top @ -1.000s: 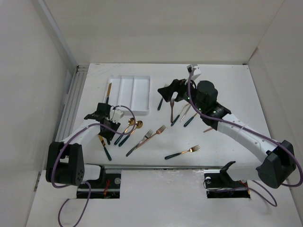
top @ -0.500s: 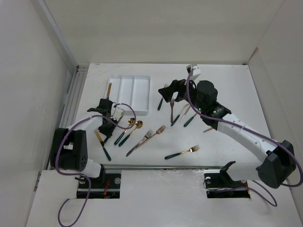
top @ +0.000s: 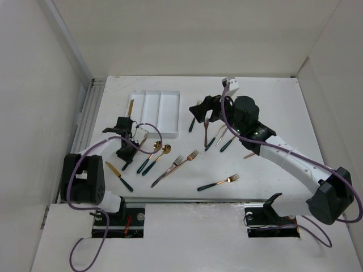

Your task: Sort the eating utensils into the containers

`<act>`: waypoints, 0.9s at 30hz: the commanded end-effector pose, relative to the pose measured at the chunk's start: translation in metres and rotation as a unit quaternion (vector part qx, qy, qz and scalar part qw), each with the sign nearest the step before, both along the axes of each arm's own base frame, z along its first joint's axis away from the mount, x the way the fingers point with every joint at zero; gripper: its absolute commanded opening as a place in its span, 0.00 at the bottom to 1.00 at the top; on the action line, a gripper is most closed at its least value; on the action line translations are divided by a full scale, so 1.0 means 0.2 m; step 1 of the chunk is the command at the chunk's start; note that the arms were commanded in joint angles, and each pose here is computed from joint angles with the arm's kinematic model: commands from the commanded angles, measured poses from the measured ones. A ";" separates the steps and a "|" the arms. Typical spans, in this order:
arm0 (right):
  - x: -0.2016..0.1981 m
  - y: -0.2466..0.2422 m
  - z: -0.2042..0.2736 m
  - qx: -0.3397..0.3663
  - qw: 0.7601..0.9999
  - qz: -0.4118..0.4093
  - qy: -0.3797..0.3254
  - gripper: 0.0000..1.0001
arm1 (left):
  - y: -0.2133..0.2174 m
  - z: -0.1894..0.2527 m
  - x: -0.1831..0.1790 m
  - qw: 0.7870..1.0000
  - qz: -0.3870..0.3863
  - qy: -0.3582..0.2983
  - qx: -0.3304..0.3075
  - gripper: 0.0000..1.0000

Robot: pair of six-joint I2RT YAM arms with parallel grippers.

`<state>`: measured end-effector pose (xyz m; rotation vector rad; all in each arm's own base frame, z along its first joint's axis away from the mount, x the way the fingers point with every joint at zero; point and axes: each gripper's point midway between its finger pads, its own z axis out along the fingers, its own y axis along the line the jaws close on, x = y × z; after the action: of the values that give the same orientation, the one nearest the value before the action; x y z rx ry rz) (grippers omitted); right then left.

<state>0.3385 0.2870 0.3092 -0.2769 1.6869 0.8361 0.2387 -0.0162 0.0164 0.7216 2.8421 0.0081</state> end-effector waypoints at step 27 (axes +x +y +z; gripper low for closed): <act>0.19 0.16 0.00 -0.027 0.999 0.025 -0.018 0.93 | -0.19 0.48 0.54 0.972 -0.078 -0.159 -0.154 0.00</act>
<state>0.3644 0.3082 0.3023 -0.3441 1.7066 0.8066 0.3549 -0.0483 0.0982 0.6889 2.4822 -0.2807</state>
